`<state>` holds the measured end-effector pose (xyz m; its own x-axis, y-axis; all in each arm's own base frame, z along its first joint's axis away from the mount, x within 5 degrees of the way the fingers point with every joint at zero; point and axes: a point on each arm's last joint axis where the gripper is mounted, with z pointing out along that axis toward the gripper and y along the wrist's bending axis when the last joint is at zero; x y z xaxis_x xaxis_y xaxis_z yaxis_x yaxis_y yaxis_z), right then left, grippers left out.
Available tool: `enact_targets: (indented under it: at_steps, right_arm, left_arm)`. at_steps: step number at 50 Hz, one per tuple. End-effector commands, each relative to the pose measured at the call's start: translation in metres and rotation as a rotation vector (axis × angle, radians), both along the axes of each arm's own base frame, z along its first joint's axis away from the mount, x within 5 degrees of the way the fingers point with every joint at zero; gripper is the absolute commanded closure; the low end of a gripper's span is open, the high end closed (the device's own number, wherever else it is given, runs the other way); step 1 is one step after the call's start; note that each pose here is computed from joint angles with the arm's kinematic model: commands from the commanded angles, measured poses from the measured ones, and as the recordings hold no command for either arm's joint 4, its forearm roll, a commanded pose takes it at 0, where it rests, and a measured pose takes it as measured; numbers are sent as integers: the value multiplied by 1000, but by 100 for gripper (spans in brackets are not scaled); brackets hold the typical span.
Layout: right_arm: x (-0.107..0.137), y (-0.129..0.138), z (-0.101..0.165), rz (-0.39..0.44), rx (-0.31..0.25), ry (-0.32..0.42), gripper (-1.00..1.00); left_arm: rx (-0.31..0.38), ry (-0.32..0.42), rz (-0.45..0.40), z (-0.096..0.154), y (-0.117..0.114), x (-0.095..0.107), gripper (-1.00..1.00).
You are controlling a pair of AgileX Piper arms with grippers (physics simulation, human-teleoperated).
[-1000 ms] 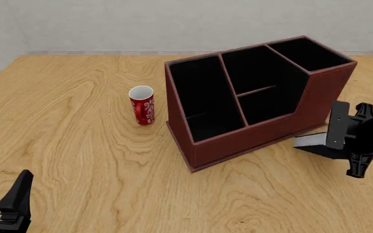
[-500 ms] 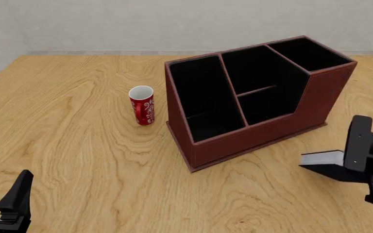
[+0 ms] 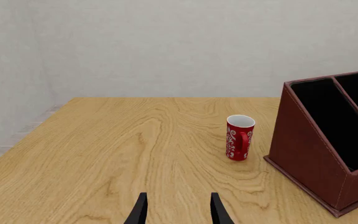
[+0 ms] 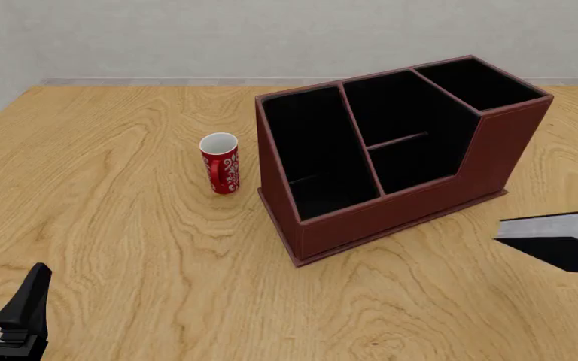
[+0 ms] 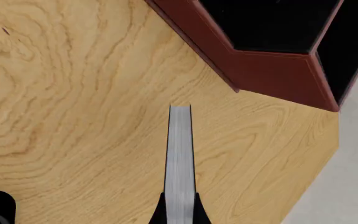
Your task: Pick up the book and place it in the left compartment of the caddy.
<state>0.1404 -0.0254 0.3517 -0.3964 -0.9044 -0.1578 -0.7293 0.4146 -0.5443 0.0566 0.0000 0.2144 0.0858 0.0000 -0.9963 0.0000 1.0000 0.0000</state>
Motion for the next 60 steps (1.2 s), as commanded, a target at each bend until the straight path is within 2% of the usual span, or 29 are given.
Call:
enact_targets:
  at_steps: [1,6,7,8,10,15,16,19,20,21,23,24,25,27,28,29,30,33,36,39,42,46,47,48,51,53,57,58,60]
  right_arm:
    - [-13,7,25,-56,61,-40,100]
    - [-10,20,33,-62,139,-70,100]
    - [-3,17,36,-114,157,-68,100]
    - [-9,22,39,-75,163,-87,100]
    - [-9,31,46,-61,208,-107,100]
    - [-7,37,51,-66,244,-117,100]
    - [-5,40,54,-86,279,-117,100]
    - [-6,46,62,-62,304,-136,100]
    - [-1,44,63,-99,313,-134,100]
    - [-6,51,64,-49,325,-136,100]
    - [-5,55,71,-59,363,-147,100]
    - [0,50,67,-96,347,-135,100]
    - [-5,57,70,-55,370,-141,100]
    - [-2,56,71,-73,374,-141,100]
    - [-2,62,73,-65,404,-136,100]
    - [-2,62,73,-65,404,-136,100]
    - [0,67,76,-69,432,-129,100]
    - [1,71,83,-80,468,-138,100]
    - [4,75,85,-73,479,-132,100]
    - [5,88,95,-65,545,-128,100]
    - [7,97,104,-52,586,-124,100]
    - [13,100,105,-62,590,-118,100]
    - [12,104,109,-57,613,-121,100]
    - [13,104,109,-53,604,-119,100]
    - [17,109,114,-57,630,-118,100]
    - [15,115,121,-65,676,-118,100]
    - [13,126,124,-55,715,-93,100]
    - [9,133,129,-45,757,-77,100]
    - [12,134,128,-46,744,-77,100]
  left_arm:
    - [0,0,0,0,0,0,-100]
    - [0,0,0,0,0,0,-100]
    - [0,0,0,0,0,0,-100]
    - [0,0,0,0,0,0,-100]
    - [0,0,0,0,0,0,-100]
    - [0,0,0,0,0,0,-100]
    - [0,0,0,0,0,0,-100]
    - [0,0,0,0,0,0,-100]
    - [0,0,0,0,0,0,-100]
    - [0,0,0,0,0,0,-100]
    - [0,0,0,0,0,0,-100]
    - [0,0,0,0,0,0,-100]
    - [0,0,0,0,0,0,-100]
    - [0,0,0,0,0,0,-100]
    - [0,0,0,0,0,0,-100]
    - [0,0,0,0,0,0,-100]
    - [0,0,0,0,0,0,-100]
    - [0,0,0,0,0,0,-100]
    - [0,0,0,0,0,0,-100]
    - [0,0,0,0,0,0,-100]
    - [0,0,0,0,0,0,-100]
    - [0,0,0,0,0,0,-100]
    - [0,0,0,0,0,0,-100]
    - [0,0,0,0,0,0,-100]
    - [0,0,0,0,0,0,-100]
    - [0,0,0,0,0,0,-100]
    - [0,0,0,0,0,0,-100]
    - [0,0,0,0,0,0,-100]
    - [0,0,0,0,0,0,-100]
